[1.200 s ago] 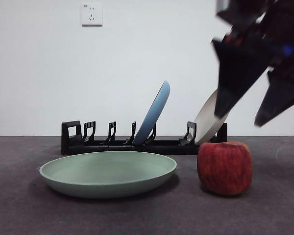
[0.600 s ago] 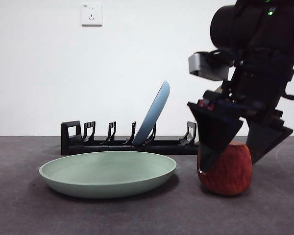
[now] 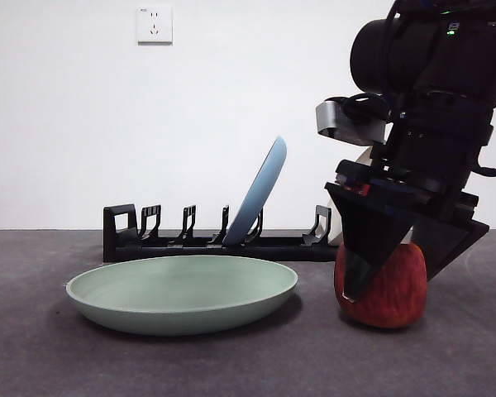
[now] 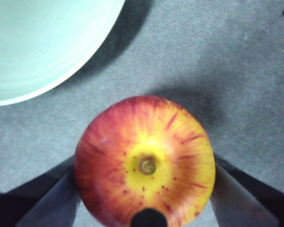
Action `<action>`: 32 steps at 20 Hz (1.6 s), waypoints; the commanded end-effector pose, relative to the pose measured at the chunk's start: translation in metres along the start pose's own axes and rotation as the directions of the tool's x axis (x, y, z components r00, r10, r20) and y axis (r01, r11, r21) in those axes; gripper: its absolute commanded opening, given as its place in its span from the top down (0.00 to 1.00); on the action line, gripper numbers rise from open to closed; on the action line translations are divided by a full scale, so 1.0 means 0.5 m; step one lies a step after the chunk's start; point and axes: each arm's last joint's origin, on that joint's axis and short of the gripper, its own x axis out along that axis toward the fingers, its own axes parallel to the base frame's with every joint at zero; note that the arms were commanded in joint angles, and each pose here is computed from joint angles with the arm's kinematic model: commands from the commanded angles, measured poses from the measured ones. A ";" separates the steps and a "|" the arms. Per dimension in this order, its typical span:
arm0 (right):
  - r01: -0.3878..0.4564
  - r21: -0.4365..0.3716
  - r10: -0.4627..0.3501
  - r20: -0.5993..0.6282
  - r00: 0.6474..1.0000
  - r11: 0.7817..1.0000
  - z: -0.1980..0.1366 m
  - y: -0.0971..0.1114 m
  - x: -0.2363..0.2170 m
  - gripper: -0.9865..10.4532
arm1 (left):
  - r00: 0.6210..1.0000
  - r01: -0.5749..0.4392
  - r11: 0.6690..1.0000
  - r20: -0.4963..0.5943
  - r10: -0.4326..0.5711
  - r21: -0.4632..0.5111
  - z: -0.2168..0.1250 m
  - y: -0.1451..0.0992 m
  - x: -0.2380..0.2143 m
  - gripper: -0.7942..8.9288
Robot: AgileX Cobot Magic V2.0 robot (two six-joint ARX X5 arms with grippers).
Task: Take the green plate from the plate rack,put the plate on the table,take the apple from the table,put the apple in the plate
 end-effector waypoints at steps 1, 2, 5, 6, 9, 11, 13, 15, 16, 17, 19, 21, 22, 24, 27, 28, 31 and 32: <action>0.000 0.026 0.000 0.013 1.000 1.000 0.000 0.003 -0.010 0.93 | 1.000 0.002 1.000 -0.004 -0.002 -0.008 -0.001 -0.001 -0.001 0.43; 0.002 0.028 -0.004 0.048 0.999 1.000 0.002 0.005 -0.026 0.93 | 1.000 0.003 1.000 -0.005 -0.003 -0.008 -0.001 -0.001 -0.001 0.43; 0.013 -0.004 -0.012 0.197 0.980 1.000 0.018 0.021 -0.082 0.93 | 1.000 0.003 1.000 -0.004 -0.003 -0.008 -0.001 -0.001 -0.001 0.43; 0.014 -0.015 -0.010 0.229 0.973 1.000 0.027 0.027 -0.097 0.93 | 1.000 0.003 1.000 -0.004 -0.003 -0.008 -0.001 -0.001 -0.001 0.43; 0.024 -0.062 -0.003 0.308 0.951 0.998 0.067 0.055 -0.128 0.93 | 1.000 0.003 1.000 -0.006 -0.003 -0.008 -0.001 -0.001 -0.001 0.43; 0.019 -0.102 0.017 0.343 0.939 0.995 0.098 0.080 -0.135 0.93 | 1.000 0.003 1.000 -0.009 -0.003 -0.008 -0.002 -0.001 -0.001 0.43; 0.013 -0.126 0.032 0.348 0.937 0.992 0.133 0.094 -0.130 0.93 | 1.000 0.004 1.000 -0.009 -0.004 -0.008 -0.002 -0.001 -0.001 0.43; 0.005 -0.149 0.045 0.331 0.942 0.989 0.169 0.109 -0.106 0.93 | 1.000 0.004 1.000 -0.009 -0.004 -0.008 -0.002 -0.001 -0.001 0.43; 0.003 -0.163 0.049 0.316 0.947 0.987 0.186 0.116 -0.089 0.93 | 1.000 0.004 1.000 -0.009 -0.004 -0.008 -0.002 -0.001 -0.001 0.43; 0.000 -0.174 0.053 0.299 0.953 0.985 0.200 0.120 -0.069 0.93 | 1.000 0.004 1.000 -0.011 -0.004 -0.008 -0.002 -0.001 -0.001 0.43; -0.007 -0.202 0.059 0.254 0.965 0.979 0.221 0.133 -0.024 0.93 | 1.000 0.005 1.000 -0.017 -0.005 -0.009 -0.003 -0.002 -0.001 0.43; -0.013 -0.229 0.061 0.207 0.977 0.973 0.229 0.145 0.021 0.93 | 1.000 0.005 1.000 -0.023 -0.005 -0.009 -0.004 -0.002 -0.001 0.43; -0.002 -0.239 0.047 0.185 0.982 0.971 0.229 0.151 0.042 0.93 | 1.000 0.006 1.000 -0.027 -0.006 -0.009 -0.005 -0.002 -0.001 0.43; 0.022 -0.280 0.020 0.146 0.989 0.960 0.222 0.166 0.072 0.93 | 0.999 0.006 1.000 -0.037 -0.007 -0.009 -0.007 -0.002 -0.001 0.43; 0.016 -0.308 0.026 0.134 0.991 0.951 0.218 0.185 0.081 0.93 | 0.999 0.005 1.000 -0.040 -0.006 -0.009 -0.008 -0.002 -0.001 0.43; 0.034 -0.311 0.009 0.136 0.991 0.950 0.218 0.189 0.082 0.93 | 0.999 0.005 1.000 -0.040 -0.005 -0.009 -0.008 -0.002 -0.001 0.43; 0.047 -0.310 -0.014 0.110 0.994 0.949 0.212 0.188 0.085 0.93 | 0.999 0.005 1.000 -0.043 -0.006 -0.009 -0.008 -0.002 -0.001 0.43; 0.046 -0.310 -0.015 0.101 0.995 0.950 0.211 0.188 0.087 0.93 | 0.999 0.005 1.000 -0.043 -0.006 -0.009 -0.008 -0.002 -0.001 0.43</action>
